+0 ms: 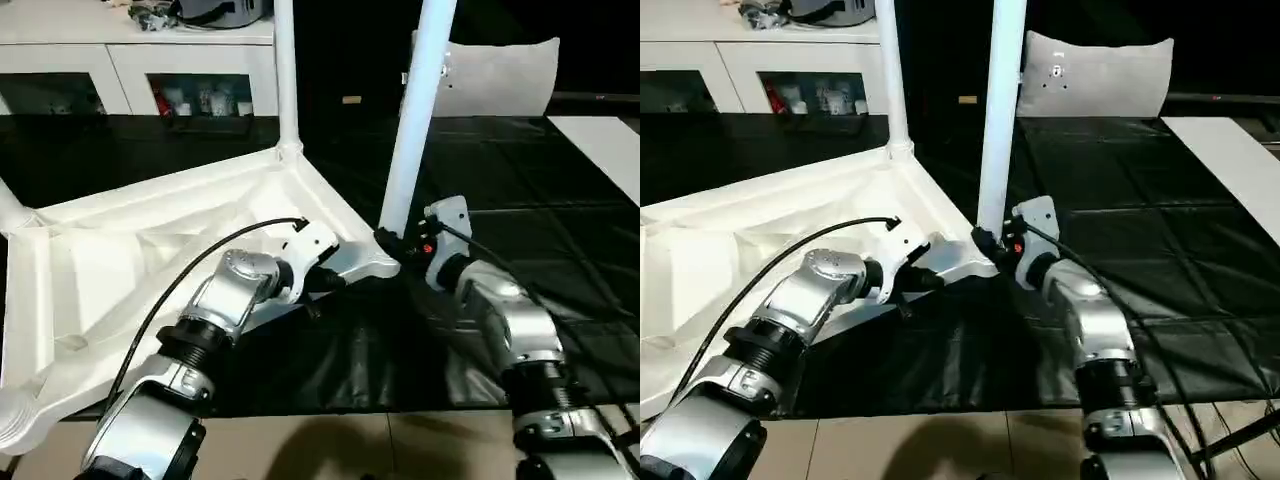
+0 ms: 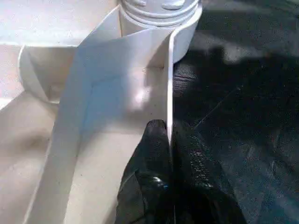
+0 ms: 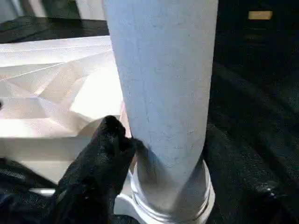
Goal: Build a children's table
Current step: Rotate leg to tighten
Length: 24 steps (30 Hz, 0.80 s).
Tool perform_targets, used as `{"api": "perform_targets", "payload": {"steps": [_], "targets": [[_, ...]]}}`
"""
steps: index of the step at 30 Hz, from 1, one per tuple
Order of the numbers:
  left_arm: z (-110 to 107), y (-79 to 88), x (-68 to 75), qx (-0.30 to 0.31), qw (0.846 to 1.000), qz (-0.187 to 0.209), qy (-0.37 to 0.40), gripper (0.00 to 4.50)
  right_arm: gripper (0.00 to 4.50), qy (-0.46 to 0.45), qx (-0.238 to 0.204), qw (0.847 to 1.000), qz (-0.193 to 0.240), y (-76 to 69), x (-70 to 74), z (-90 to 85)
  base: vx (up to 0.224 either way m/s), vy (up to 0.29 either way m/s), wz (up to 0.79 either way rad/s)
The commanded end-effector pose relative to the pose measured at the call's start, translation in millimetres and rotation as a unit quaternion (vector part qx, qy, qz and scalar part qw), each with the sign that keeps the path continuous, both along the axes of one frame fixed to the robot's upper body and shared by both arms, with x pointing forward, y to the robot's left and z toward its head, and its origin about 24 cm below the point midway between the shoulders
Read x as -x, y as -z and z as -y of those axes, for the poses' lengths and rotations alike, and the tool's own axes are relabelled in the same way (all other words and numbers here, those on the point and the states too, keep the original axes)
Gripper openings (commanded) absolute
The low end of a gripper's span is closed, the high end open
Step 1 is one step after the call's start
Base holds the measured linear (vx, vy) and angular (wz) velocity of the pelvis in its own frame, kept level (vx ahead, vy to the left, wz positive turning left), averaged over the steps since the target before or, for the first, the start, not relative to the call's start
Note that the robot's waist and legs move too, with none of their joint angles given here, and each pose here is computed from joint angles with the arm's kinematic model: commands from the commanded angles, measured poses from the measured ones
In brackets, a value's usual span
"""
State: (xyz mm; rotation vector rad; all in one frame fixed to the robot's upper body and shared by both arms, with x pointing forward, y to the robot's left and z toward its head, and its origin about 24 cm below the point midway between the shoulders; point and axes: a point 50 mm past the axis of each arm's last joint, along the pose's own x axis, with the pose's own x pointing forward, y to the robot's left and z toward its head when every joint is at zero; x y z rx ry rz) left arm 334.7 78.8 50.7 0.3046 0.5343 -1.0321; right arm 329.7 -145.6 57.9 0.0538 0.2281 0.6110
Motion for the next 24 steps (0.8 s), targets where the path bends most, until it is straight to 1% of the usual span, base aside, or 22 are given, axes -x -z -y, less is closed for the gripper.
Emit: {"api": "perform_targets", "payload": {"steps": [1,2,3,4,5,7,8,10,12,15,16,17,19,20,23,24], "targets": [[6.1,-1.8,3.3,0.002,0.999,0.017,0.034,0.00,2.99,-0.089,-0.017,0.996,-0.015,5.9,10.9,-18.1,0.000,0.000,0.00],[5.1,-1.7,3.8,0.000,0.999,0.020,0.041,0.00,3.14,-0.093,-0.017,0.995,-0.014,5.4,11.4,-16.2,0.000,0.000,0.00],[1.5,-0.5,5.8,-0.011,0.998,0.029,0.063,0.00,3.23,-0.104,-0.016,0.994,-0.008,3.1,13.1,-8.9,0.000,0.000,0.00],[-3.3,1.5,6.9,-0.021,0.997,0.031,0.074,0.00,3.23,-0.124,-0.005,0.992,0.004,0.9,15.7,-1.8,0.000,0.000,0.00],[-5.5,2.5,7.0,-0.026,0.996,0.030,0.075,0.00,3.39,-0.136,0.003,0.991,0.010,0.0,17.2,1.0,0.000,0.000,0.00],[-6.9,3.1,7.1,-0.028,0.996,0.029,0.076,0.00,3.57,-0.143,0.008,0.990,0.014,-0.4,18.2,2.6,0.000,0.000,0.00],[-10.4,3.6,8.1,-0.032,0.995,0.030,0.090,0.00,3.57,-0.156,0.022,0.987,0.011,0.2,20.2,9.3,0.000,0.000,0.00],[-18.5,4.5,12.3,-0.041,0.990,0.027,0.134,0.00,3.57,-0.201,0.038,0.979,0.006,-2.4,26.0,24.0,0.000,0.000,0.00],[-24.5,4.8,17.5,-0.045,0.983,0.022,0.178,0.00,3.57,-0.251,0.035,0.967,-0.002,-6.5,32.2,33.4,0.000,0.000,0.00],[-30.3,4.9,23.5,-0.049,0.974,0.010,0.222,0.00,3.57,-0.294,0.041,0.955,-0.004,-9.5,36.3,40.2,0.000,0.000,0.00],[-30.5,5.0,23.8,-0.050,0.973,0.009,0.224,0.00,3.57,-0.296,0.042,0.954,-0.004,-9.6,36.4,40.4,0.000,0.000,0.00],[-35.5,5.7,27.9,-0.061,0.965,-0.001,0.256,0.00,3.57,-0.324,0.054,0.945,-0.005,-11.4,37.2,44.6,0.000,0.000,0.00],[-36.9,6.0,28.9,-0.066,0.962,-0.003,0.265,0.00,3.57,-0.333,0.057,0.941,-0.007,-11.9,37.4,45.6,0.000,0.000,0.00],[-39.6,6.2,32.1,-0.070,0.955,-0.010,0.288,0.00,3.57,-0.357,0.060,0.932,-0.010,-13.4,39.1,45.6,0.000,0.000,0.00],[-42.4,6.0,36.6,-0.072,0.946,-0.020,0.317,0.00,3.57,-0.380,0.058,0.923,-0.012,-14.7,41.0,44.7,0.000,0.000,0.00],[-42.8,6.0,37.1,-0.072,0.945,-0.021,0.320,0.00,3.57,-0.382,0.058,0.922,-0.012,-14.8,41.1,44.7,0.000,0.000,0.00]]}}
